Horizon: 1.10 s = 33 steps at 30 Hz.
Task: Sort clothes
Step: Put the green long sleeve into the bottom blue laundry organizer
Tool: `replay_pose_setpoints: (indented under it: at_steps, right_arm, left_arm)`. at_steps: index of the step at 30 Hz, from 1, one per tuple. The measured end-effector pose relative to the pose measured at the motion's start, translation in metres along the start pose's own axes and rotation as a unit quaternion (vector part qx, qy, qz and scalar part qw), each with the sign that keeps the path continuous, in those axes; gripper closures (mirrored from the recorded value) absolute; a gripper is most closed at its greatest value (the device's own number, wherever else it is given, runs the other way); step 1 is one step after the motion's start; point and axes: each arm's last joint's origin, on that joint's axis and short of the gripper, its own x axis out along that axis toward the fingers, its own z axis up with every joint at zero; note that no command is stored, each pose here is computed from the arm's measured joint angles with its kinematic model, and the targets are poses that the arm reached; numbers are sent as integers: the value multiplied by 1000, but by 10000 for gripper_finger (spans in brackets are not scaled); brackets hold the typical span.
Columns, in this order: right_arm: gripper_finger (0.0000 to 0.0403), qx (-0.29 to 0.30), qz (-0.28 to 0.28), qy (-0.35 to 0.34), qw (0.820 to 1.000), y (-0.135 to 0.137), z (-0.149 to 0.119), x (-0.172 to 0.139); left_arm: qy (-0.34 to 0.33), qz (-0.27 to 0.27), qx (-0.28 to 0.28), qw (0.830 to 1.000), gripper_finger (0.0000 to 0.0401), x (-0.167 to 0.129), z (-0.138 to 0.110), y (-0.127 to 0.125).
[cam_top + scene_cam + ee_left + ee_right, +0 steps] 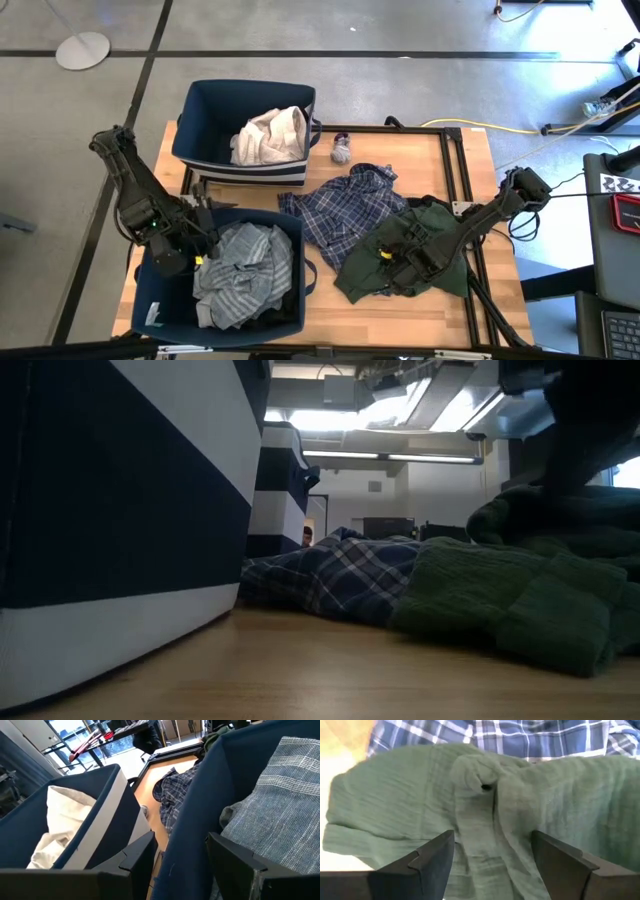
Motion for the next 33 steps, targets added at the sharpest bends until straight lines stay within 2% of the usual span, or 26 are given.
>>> replay_pose_setpoints:
  at_steps: [5,13,26,29,33]
  right_arm:
    - [139,-19,-22,18,999,-9,-13,19]
    - [139,-39,39,26,998,-9,-28,47]
    - [140,-37,32,9,999,-22,-43,71]
    - [163,-36,24,12,999,-26,-46,74]
    - [246,-37,25,17,999,-25,-46,74]
  left_arm:
    - [0,0,-9,1000,230,0,0,0]
    - [0,0,-11,1000,230,0,0,0]
    - [0,0,-11,1000,230,0,0,0]
    - [0,0,-11,1000,230,0,0,0]
    - [0,0,-11,1000,230,0,0,0]
